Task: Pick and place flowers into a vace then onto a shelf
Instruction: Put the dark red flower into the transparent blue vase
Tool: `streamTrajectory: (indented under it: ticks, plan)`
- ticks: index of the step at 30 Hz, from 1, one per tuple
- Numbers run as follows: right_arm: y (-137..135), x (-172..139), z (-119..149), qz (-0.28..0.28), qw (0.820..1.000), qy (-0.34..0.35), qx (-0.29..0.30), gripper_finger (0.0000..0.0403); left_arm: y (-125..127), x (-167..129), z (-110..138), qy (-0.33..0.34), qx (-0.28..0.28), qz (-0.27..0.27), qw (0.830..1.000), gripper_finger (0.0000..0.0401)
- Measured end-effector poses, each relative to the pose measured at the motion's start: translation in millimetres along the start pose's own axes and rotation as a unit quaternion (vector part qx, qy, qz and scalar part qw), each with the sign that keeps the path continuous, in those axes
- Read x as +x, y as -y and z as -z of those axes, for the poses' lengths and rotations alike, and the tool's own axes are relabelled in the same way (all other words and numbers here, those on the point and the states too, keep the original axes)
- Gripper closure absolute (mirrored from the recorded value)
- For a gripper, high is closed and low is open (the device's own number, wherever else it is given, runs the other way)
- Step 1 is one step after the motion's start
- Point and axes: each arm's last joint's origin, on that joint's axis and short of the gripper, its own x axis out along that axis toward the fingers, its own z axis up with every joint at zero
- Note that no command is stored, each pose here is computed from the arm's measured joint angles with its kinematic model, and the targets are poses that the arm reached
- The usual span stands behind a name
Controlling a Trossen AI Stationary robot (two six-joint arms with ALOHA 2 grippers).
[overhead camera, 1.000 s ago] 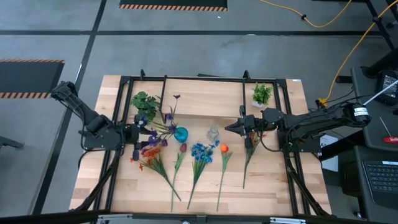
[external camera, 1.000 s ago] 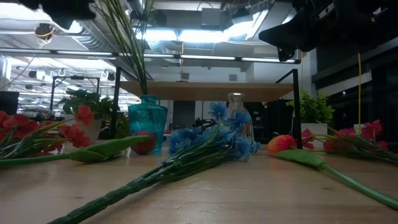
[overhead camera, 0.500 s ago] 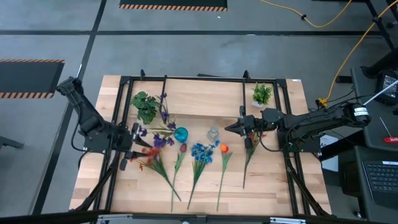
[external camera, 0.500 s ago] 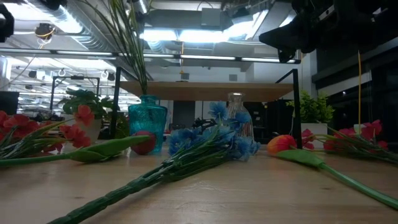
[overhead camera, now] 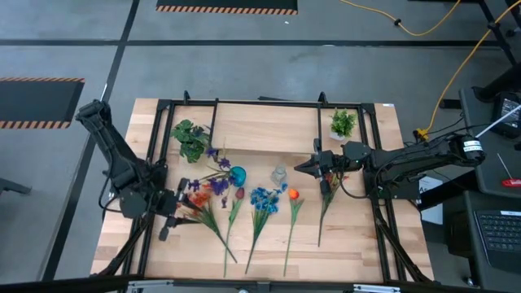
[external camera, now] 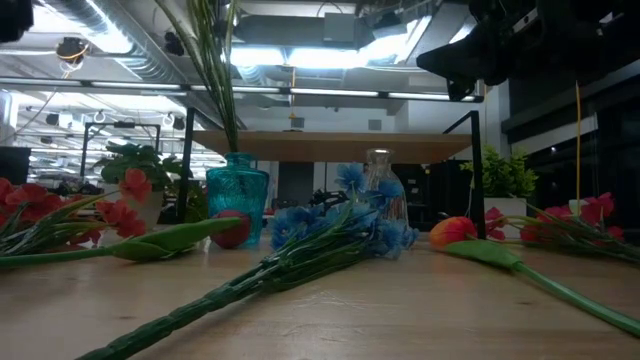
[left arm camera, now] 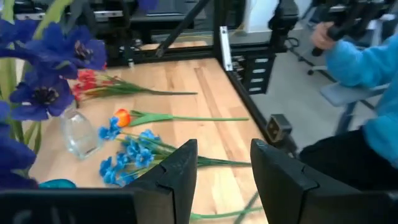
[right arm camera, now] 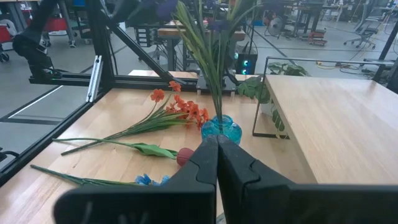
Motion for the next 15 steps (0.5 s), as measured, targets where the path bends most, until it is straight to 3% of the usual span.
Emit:
streamTrajectory:
  ticks: [3, 15]
  plan:
    - [0, 0, 0, 0.0, 1.0, 0.0, 0.0, 0.0398, 7, 10, 6, -0.004, 0.006, -0.024, 1.0, 0.0258]
    - [0, 0, 0, 0.0, 1.0, 0.0, 0.013, 0.0398, 33, 57, 27, -0.002, -0.017, -0.038, 0.999, 0.0258]
